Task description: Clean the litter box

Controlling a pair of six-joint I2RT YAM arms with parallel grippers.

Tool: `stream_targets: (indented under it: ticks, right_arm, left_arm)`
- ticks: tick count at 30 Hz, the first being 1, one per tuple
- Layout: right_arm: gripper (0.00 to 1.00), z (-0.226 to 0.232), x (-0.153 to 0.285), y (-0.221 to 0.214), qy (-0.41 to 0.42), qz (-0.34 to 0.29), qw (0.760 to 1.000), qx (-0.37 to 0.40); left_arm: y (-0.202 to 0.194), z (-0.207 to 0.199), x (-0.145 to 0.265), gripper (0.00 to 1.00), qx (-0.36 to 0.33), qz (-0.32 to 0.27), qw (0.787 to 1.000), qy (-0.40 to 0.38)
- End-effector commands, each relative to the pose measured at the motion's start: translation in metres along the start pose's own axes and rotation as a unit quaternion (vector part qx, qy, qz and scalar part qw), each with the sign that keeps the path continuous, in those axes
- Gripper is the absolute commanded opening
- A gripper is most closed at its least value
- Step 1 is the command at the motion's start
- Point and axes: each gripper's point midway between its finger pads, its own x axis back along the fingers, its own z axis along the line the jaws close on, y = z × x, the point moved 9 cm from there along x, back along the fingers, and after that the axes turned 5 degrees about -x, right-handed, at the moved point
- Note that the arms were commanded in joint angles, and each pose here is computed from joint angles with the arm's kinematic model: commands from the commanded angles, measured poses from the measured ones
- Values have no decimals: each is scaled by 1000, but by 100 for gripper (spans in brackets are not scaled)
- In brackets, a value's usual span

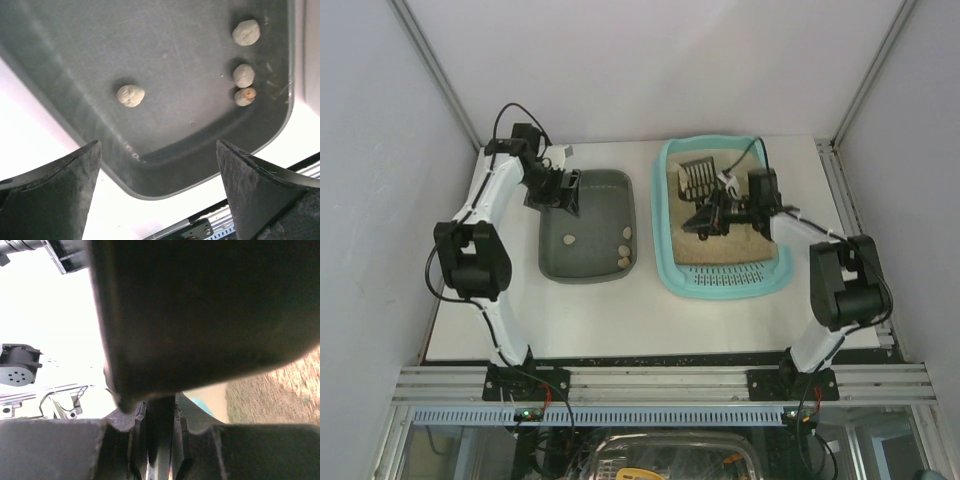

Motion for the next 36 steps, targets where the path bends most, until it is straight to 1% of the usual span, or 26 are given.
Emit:
stream_targets:
  ticks: [1, 3, 5, 7, 9, 10, 11, 14, 15, 16, 17, 19, 20, 21, 24, 25, 28, 29, 31, 33, 34, 35, 36]
  right_arm:
    - [0, 5, 23, -13, 99, -76, 991, 39]
    - [0, 4, 26, -27, 114, -78, 988, 63]
    - [0, 10, 29, -37, 129, -87, 982, 107]
    - [0, 13, 32, -43, 122, -87, 978, 147]
    - [0, 12, 37, -47, 122, -83, 976, 161]
    - [0, 14, 40, -48, 138, -89, 971, 173]
    - [0, 14, 45, -48, 159, -102, 967, 172]
    - [0, 6, 58, -50, 223, -135, 957, 125]
    - [0, 1, 59, -50, 242, -135, 956, 96]
    - [0, -4, 58, -49, 245, -119, 961, 52]
    - [0, -7, 55, -50, 242, -103, 964, 45]
    - [0, -5, 51, -61, 241, -67, 966, 70]
    - [0, -3, 51, -65, 242, -59, 966, 76]
    - [0, -2, 51, -66, 242, -58, 966, 76]
    - [0, -12, 55, -66, 236, -85, 967, 55]
    - [0, -16, 54, -66, 232, -85, 968, 47]
    - [0, -19, 46, -70, 229, -47, 972, 33]
    - [0, -18, 45, -72, 230, -46, 971, 38]
    - [0, -15, 48, -71, 233, -70, 969, 41]
    - [0, -16, 53, -65, 235, -105, 966, 28]
    - [0, -15, 53, -64, 236, -112, 965, 22]
    - [0, -12, 49, -64, 238, -96, 966, 23]
    - [0, -6, 44, -62, 238, -65, 969, 29]
  left_arm:
    - [-7, 1, 29, 100, -48, -37, 997, 42]
    - [-13, 0, 28, 100, -51, -41, 997, 42]
    - [-19, -2, 27, 100, -49, -43, 997, 41]
    - [-21, -3, 25, 100, -46, -40, 997, 39]
    - [-23, -3, 26, 100, -42, -39, 998, 39]
    - [-23, -4, 26, 100, -41, -39, 998, 40]
    - [-24, -4, 27, 100, -41, -42, 997, 41]
    - [-26, -5, 27, 100, -39, -46, 997, 43]
    - [-26, -5, 27, 100, -39, -45, 997, 43]
    - [-28, -6, 27, 100, -39, -43, 997, 43]
    - [-29, -6, 26, 100, -38, -42, 997, 43]
    - [-29, -7, 25, 100, -38, -41, 998, 43]
    - [-30, -7, 24, 100, -37, -41, 998, 43]
    - [-30, -9, 24, 100, -37, -38, 998, 42]
    - [-31, -11, 22, 100, -39, -37, 998, 41]
    - [-31, -13, 21, 100, -41, -35, 998, 40]
    - [-32, -16, 19, 100, -42, -32, 998, 38]
    - [-33, -16, 19, 100, -42, -31, 998, 38]
    - [-32, -18, 19, 100, -44, -32, 998, 39]
    - [-31, -18, 20, 100, -44, -37, 997, 50]
    - [-29, -17, 22, 100, -45, -43, 996, 59]
    - [-27, -16, 25, 100, -46, -50, 995, 74]
    - [-25, -14, 28, 100, -46, -59, 993, 88]
